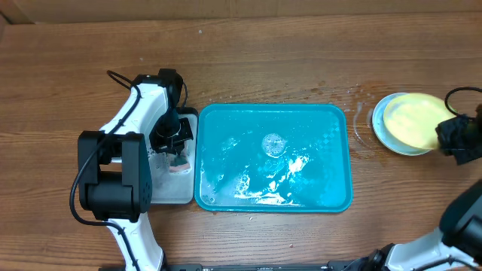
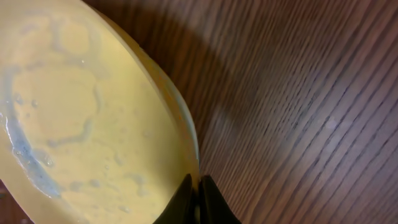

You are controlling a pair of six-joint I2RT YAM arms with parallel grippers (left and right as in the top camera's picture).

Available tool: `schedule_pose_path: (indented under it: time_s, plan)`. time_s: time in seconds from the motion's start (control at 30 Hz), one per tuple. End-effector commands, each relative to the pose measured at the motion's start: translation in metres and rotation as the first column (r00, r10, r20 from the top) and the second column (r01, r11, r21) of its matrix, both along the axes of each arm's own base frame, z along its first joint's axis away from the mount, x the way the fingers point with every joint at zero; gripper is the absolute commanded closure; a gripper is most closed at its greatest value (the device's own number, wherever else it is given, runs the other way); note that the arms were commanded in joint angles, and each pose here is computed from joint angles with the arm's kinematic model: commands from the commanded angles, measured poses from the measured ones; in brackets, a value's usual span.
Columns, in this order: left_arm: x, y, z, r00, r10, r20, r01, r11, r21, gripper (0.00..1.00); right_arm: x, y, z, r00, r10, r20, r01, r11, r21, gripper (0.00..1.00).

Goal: Clean dirty plates on tray and stack at the side
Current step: 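Lower the yellow plate onto the stack and open the right gripper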

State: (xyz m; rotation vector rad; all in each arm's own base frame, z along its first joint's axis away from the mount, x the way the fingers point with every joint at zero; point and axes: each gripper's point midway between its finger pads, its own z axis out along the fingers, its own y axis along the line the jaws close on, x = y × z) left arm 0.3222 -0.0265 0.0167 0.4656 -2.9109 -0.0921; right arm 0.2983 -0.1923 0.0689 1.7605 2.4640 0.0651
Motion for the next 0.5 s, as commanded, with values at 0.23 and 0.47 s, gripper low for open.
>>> schedule_pose_path:
  time_s: [0.23, 0.47]
  plan:
    - [0.001, -0.001, 0.002, 1.000, -0.019, 0.009, 0.019, 1.000, -0.020, 0.96, 0.015, 0.019, -0.010, 0.995, 0.099, 0.012, -0.099, 0.994, 0.039, 0.78]
    - [0.001, -0.001, 0.002, 1.000, -0.019, 0.009, 0.019, 1.000, -0.020, 0.96, 0.040, 0.064, -0.008, 0.944, 0.326, 0.037, -0.328, 0.944, 0.033, 0.71]
